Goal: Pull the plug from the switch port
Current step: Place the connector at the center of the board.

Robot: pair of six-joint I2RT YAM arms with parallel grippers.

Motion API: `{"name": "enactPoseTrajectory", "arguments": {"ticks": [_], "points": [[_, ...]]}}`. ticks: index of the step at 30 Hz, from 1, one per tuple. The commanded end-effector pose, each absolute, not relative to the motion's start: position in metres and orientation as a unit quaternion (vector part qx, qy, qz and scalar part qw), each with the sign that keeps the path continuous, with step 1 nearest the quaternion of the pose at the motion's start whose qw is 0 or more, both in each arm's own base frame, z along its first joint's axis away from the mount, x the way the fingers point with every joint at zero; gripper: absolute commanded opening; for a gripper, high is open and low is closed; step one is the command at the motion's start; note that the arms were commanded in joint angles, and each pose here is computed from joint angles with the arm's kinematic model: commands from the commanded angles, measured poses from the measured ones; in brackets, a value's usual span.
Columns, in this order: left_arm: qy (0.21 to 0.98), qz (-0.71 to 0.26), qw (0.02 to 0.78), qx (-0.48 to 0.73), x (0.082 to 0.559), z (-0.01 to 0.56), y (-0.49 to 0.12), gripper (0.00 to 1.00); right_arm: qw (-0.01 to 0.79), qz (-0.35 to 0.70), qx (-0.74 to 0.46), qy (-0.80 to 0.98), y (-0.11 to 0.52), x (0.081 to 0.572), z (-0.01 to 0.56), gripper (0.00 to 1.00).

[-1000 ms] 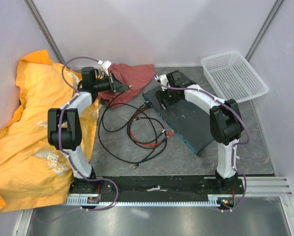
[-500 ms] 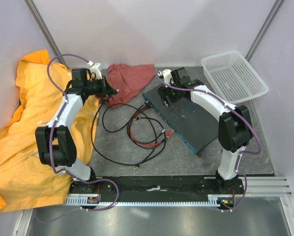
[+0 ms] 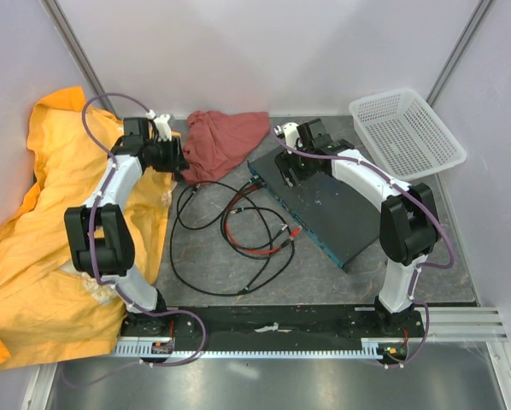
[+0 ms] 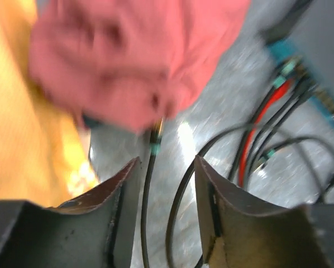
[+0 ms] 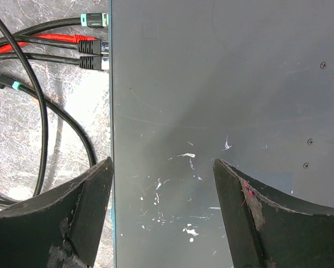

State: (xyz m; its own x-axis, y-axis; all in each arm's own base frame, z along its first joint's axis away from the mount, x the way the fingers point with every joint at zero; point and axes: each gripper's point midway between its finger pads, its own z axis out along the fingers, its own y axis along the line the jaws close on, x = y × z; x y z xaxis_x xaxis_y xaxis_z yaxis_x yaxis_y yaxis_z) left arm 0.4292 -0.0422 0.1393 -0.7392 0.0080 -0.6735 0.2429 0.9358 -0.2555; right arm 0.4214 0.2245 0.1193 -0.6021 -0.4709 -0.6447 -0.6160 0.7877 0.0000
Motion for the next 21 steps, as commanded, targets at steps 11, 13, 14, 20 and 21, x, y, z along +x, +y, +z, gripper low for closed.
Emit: {"name": "enactPoseTrajectory", "arguments": {"ticks": [11,13,14,20,21], "points": [[0.821,-0.474,0.303,0.09,0.494,0.165,-0.176,0.54,0.336,0.12,-0.306,0.883,0.232,0.428,0.123,0.82],[0.819,-0.481,0.3,0.091,0.5,0.148,-0.183,0.54,0.336,0.118,-0.306,0.883,0.232,0.43,0.123,0.83],[0.817,-0.483,0.299,0.096,0.504,0.142,-0.185,0.54,0.335,0.118,-0.306,0.883,0.232,0.43,0.122,0.83],[0.807,-0.527,0.247,0.102,0.508,0.095,-0.199,0.55,0.323,0.112,-0.307,0.888,0.23,0.431,0.112,0.84],[0.806,-0.529,0.242,0.106,0.506,0.092,-0.204,0.55,0.32,0.111,-0.308,0.889,0.231,0.43,0.111,0.84]]}}
